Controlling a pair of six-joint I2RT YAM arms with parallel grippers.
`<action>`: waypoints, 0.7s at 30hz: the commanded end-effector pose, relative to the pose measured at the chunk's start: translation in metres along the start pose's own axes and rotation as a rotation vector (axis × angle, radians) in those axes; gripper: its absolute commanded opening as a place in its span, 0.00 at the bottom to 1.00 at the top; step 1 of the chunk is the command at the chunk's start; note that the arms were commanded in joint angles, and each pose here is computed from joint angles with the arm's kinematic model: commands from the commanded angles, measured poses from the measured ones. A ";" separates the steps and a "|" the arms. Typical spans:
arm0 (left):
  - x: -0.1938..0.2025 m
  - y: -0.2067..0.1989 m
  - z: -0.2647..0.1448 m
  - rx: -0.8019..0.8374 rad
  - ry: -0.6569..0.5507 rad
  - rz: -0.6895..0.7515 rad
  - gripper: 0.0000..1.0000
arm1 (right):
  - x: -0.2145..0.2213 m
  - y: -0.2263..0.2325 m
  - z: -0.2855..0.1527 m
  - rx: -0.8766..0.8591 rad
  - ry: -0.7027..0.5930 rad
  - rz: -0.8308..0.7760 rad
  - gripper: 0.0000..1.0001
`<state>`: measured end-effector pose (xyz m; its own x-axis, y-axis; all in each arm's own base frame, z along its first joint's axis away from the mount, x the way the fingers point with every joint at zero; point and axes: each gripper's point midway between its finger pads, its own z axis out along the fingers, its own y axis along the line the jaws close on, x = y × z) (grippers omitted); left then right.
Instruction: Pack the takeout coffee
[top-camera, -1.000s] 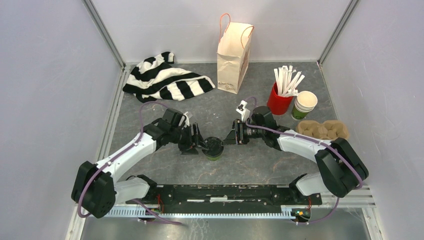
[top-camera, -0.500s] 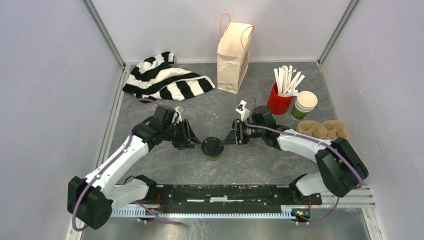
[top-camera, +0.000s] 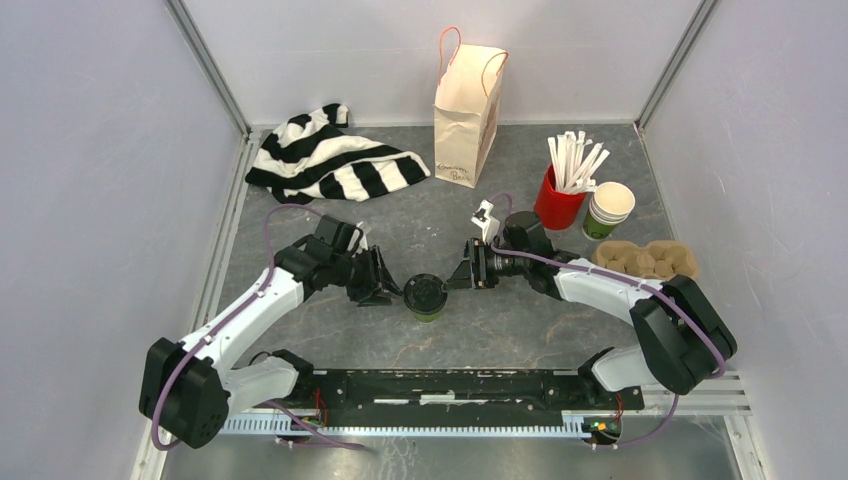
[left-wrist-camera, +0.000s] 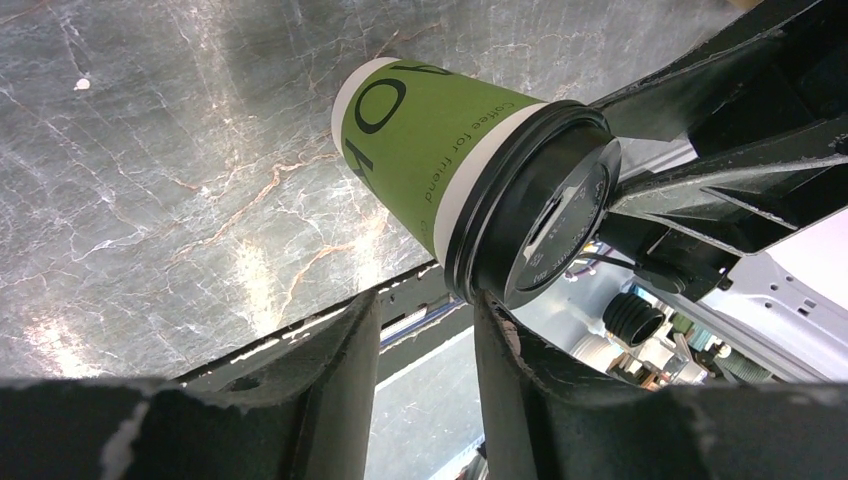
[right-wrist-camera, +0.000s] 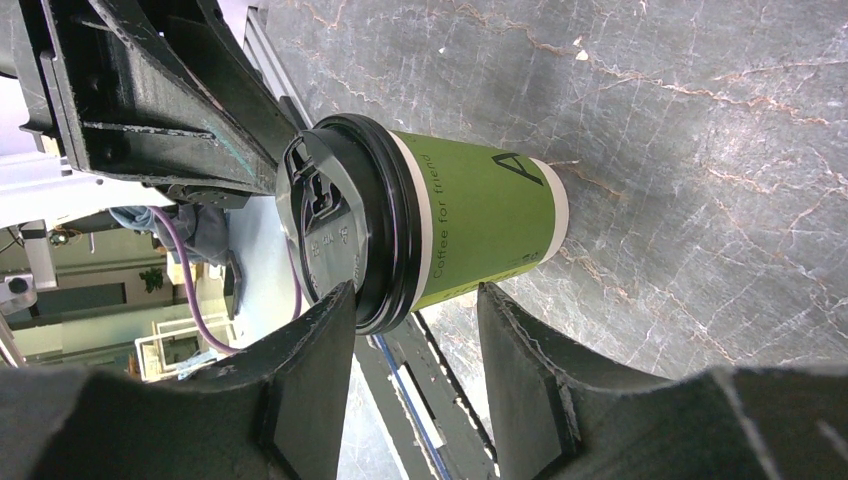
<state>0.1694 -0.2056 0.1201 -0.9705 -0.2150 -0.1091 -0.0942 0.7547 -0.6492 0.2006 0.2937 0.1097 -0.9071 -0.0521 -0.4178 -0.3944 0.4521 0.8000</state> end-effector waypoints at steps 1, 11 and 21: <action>-0.005 -0.008 -0.001 0.038 -0.011 0.029 0.47 | 0.011 -0.016 0.004 0.074 0.037 0.005 0.53; -0.007 0.004 0.008 -0.029 0.016 0.022 0.45 | 0.010 -0.016 0.008 0.077 0.038 0.008 0.53; 0.013 0.073 0.014 -0.322 0.072 -0.042 0.41 | 0.021 -0.033 0.005 0.137 0.043 0.022 0.53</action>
<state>0.1710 -0.2060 0.1069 -0.9781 -0.2042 -0.0398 -0.1384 0.7815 -0.6084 0.1999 0.2979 0.1081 -0.9085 -0.0624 -0.4133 -0.3942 0.4564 0.7976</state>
